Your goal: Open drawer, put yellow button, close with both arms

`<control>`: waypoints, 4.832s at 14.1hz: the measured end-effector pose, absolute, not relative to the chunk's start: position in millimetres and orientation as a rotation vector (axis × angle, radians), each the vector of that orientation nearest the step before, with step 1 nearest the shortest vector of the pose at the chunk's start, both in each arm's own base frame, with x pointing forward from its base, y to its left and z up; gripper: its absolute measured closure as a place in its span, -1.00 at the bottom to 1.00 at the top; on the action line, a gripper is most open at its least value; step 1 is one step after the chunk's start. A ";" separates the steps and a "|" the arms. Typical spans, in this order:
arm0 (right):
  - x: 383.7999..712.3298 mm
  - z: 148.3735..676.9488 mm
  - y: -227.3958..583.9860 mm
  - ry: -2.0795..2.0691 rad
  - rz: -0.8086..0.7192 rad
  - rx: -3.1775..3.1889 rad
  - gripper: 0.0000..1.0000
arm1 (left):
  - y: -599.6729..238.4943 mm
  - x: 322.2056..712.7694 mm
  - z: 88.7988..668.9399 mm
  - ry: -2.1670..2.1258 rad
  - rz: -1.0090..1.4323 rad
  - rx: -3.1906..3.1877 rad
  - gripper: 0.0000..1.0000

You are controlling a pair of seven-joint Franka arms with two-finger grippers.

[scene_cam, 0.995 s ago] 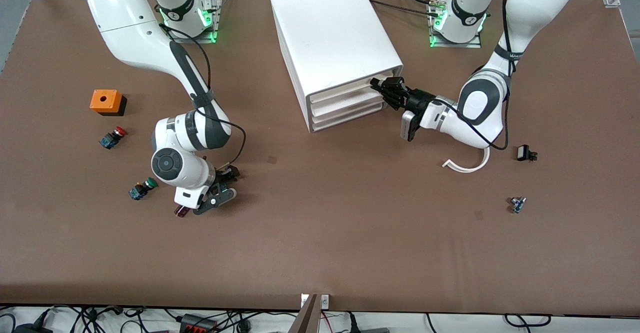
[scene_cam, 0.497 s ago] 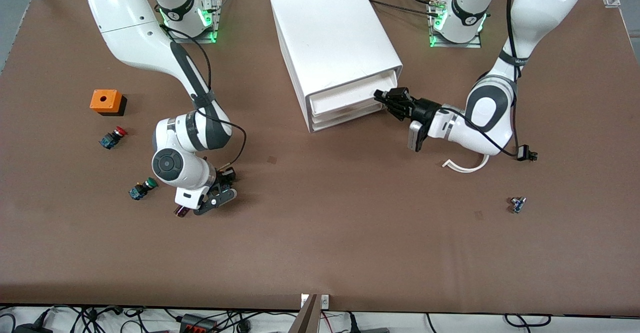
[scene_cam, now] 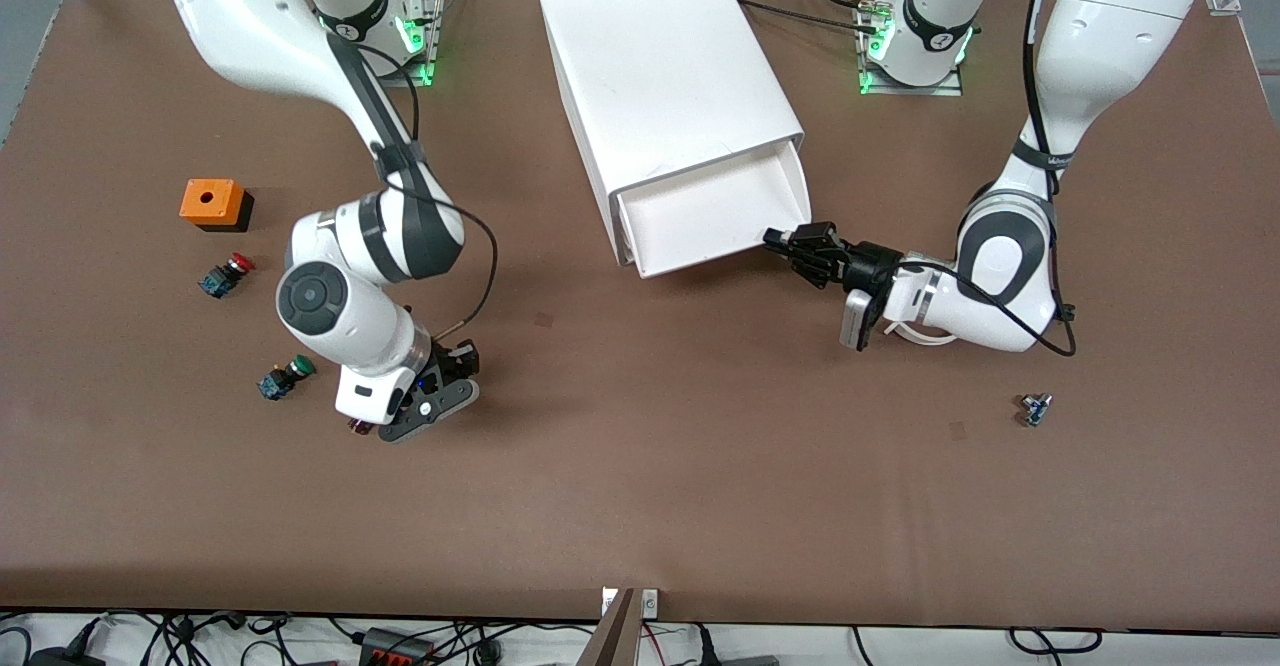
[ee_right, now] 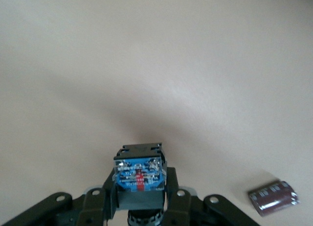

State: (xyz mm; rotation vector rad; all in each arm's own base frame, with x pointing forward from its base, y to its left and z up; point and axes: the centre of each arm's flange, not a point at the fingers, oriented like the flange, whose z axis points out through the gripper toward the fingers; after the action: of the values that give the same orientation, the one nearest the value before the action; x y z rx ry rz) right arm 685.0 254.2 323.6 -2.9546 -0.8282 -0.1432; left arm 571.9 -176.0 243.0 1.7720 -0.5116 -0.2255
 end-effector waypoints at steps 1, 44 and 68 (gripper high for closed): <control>681.7 349.3 262.9 -0.833 -0.124 -2.950 0.19 | -172.1 576.8 244.8 -0.502 -0.222 1.789 0.61; 489.7 393.9 602.6 -0.341 -0.067 -2.974 -0.11 | -79.8 668.2 409.0 0.007 -0.453 3.132 -1.00; 697.3 513.5 210.1 0.062 -0.026 -3.164 -1.00 | -327.4 563.9 352.9 0.429 -0.374 2.993 -1.00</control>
State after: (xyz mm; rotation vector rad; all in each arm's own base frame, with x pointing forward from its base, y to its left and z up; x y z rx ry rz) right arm 697.3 210.1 513.5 -3.1635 0.0625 -0.0260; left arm 563.9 -327.4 352.9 2.9933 0.4289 -0.3735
